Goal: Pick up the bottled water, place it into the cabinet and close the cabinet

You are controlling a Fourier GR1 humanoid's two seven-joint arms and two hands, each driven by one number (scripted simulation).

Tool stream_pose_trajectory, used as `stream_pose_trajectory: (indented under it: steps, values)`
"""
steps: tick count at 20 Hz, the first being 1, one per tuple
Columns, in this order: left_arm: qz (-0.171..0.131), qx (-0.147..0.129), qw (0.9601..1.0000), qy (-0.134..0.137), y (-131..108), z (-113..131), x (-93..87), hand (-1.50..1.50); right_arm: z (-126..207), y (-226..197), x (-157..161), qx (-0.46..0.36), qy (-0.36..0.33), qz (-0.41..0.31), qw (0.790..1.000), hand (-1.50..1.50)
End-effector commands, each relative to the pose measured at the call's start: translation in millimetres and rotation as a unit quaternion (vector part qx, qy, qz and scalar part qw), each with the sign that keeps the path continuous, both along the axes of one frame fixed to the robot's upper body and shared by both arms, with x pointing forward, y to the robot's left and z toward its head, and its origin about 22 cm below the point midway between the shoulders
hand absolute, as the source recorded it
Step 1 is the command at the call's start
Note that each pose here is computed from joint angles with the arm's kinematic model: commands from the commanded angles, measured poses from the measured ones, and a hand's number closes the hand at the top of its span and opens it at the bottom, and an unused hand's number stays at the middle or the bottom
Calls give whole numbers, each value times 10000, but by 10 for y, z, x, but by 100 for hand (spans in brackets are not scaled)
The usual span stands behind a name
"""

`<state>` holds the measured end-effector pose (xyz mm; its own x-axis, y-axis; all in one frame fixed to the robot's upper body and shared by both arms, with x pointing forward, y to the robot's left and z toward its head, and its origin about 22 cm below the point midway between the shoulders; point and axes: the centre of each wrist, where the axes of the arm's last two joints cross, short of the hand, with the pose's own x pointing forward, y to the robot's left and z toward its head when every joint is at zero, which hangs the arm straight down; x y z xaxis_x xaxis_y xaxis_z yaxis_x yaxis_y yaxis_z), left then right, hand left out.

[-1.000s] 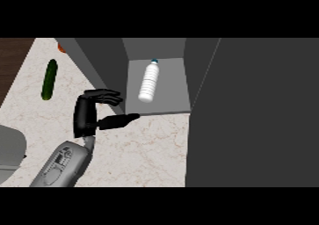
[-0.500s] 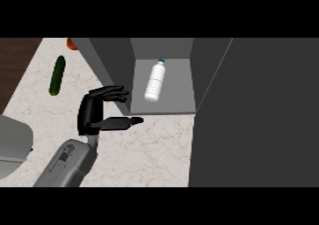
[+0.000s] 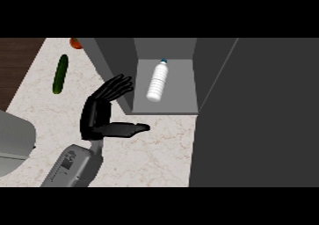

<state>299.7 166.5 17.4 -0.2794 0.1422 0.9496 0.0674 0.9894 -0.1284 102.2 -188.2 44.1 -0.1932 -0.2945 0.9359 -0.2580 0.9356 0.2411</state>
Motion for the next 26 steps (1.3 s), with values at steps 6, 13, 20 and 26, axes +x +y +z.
stream_pose_trajectory:
  steps: [6,13,20,26]
  values:
    - [-471,-621,9954,-559,-11,527,-556,-150,91,-19,-28,4,47,-57,10000,-150]
    - [-833,-878,9921,-330,-254,633,-1162,-150,51,9,-98,-388,-51,358,9986,-150]
    - [-590,-935,9925,-530,133,677,-1489,-150,176,-16,-203,-1140,144,1476,9823,150]
    - [-351,-765,9937,-738,559,795,-1734,-150,273,156,-222,-1366,-8,2233,9651,150]
